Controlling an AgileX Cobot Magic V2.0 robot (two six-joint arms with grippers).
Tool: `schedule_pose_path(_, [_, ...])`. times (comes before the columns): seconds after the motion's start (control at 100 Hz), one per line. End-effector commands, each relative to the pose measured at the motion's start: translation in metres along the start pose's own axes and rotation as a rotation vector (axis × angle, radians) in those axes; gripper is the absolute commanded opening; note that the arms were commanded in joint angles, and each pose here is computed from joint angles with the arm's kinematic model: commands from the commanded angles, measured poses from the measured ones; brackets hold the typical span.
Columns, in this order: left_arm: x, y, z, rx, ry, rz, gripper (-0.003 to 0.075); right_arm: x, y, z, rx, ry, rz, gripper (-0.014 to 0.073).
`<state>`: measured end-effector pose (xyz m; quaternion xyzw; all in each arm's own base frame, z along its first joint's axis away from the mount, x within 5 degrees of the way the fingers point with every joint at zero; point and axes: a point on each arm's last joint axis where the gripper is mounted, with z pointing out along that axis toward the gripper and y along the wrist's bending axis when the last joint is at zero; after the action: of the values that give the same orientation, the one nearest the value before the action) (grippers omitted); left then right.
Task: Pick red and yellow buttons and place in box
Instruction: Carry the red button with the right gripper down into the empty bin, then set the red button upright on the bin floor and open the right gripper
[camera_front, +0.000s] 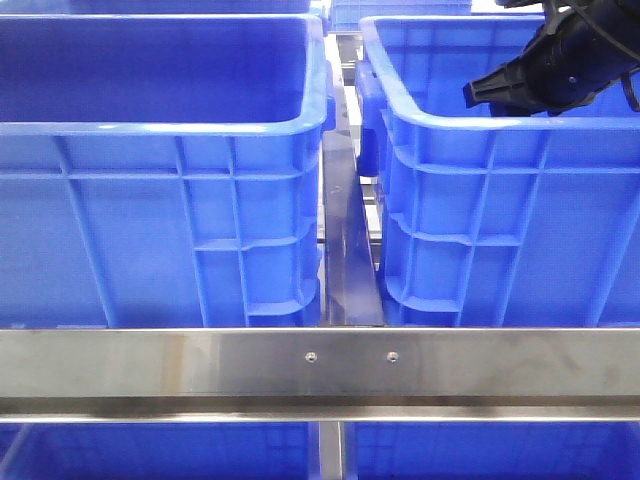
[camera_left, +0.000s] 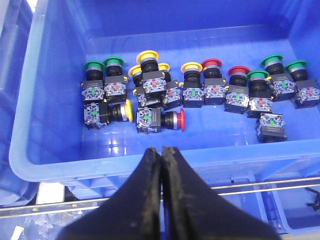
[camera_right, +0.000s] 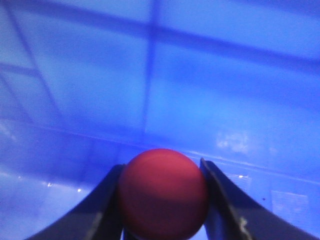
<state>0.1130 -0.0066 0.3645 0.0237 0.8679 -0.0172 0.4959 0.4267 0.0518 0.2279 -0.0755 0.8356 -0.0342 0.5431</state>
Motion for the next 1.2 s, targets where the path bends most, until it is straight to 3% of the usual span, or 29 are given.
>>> schedule_pose_path(0.0, [-0.012, 0.0, -0.006, 0.004, -0.09, -0.016, -0.0019, -0.032, -0.009, -0.013, 0.051, -0.127, -0.013, 0.012])
schedule_pose_path(0.42, [-0.012, 0.0, -0.006, 0.004, -0.09, -0.016, -0.0019, -0.01, -0.003, 0.004, 0.022, -0.046, -0.02, 0.0139])
schedule_pose_path(0.54, [-0.012, 0.0, -0.006, 0.004, -0.09, -0.016, -0.0019, -0.01, -0.003, 0.004, 0.024, -0.048, -0.02, 0.0233])
schedule_pose_path(0.8, [-0.012, 0.0, -0.006, 0.004, -0.087, -0.016, -0.0019, -0.017, -0.004, -0.002, 0.026, -0.067, -0.017, 0.057])
schedule_pose_path(0.99, [-0.012, 0.0, -0.006, 0.004, -0.086, -0.016, -0.0019, -0.031, -0.006, -0.017, 0.007, -0.089, -0.012, 0.0596])
schedule_pose_path(1.19, [-0.012, 0.0, -0.006, 0.004, -0.085, -0.016, -0.0019, -0.044, -0.007, -0.044, -0.117, -0.012, 0.051, 0.0594])
